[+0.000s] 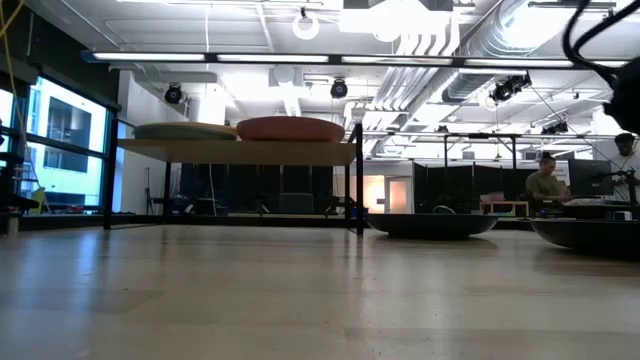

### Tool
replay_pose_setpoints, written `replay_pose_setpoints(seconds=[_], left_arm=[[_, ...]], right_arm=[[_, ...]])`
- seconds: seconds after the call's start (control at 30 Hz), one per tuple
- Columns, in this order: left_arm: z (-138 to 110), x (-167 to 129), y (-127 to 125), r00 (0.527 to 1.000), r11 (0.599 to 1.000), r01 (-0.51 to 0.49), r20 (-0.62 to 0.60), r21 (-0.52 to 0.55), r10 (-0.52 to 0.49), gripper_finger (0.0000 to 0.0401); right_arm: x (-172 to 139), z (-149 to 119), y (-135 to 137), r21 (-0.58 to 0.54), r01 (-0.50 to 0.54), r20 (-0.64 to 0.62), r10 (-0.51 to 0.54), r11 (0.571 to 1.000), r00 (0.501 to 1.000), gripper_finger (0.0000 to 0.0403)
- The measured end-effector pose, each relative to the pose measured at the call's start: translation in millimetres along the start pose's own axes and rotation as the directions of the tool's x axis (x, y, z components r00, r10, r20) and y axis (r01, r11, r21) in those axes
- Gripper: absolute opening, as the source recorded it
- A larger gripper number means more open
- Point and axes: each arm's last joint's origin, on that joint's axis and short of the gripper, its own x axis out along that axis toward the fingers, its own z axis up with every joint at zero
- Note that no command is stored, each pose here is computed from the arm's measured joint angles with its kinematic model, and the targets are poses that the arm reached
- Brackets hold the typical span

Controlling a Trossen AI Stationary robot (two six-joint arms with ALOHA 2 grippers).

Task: Place and stack plates onto a shelf
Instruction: Stack the black plate on top of the pink plate

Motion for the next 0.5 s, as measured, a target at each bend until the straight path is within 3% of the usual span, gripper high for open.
replay_pose_setpoints(seconds=[0.1, 0.2, 0.37, 0.43, 0.5], left_arm=[[0.0, 0.0, 0.0, 1.0, 1.0, 0.0, 0.0, 0.0, 0.0, 0.019], [0.0, 0.0, 0.0, 1.0, 1.0, -0.001, 0.0, 0.001, 0.001, 0.019], [-0.1, 0.0, 0.0, 1.0, 1.0, 0.0, -0.001, 0.001, 0.0, 0.019], [-0.1, 0.0, 0.0, 1.0, 1.0, -0.001, -0.001, 0.0, 0.001, 0.019], [0.0, 0.0, 0.0, 1.0, 1.0, 0.0, 0.0, 0.0, 0.0, 0.019]], right_arm=[[1.6, -4.0, -2.6, -0.021, 0.078, -0.062, -0.079, 0.997, 0.995, 0.0179], [4.7, -6.1, -6.6, -0.024, 0.156, -0.064, -0.157, 0.987, 0.985, 0.0139], [12.9, -2.0, -3.8, 0.013, 0.154, 0.086, -0.154, 0.988, 0.984, 0.0028], [16.6, 2.5, 0.3, 0.046, 0.121, 0.173, -0.127, 0.992, 0.977, 0.001], [19.9, 9.3, 3.5, 0.1, 0.104, 0.253, -0.126, 0.99, 0.959, 0.0017]])
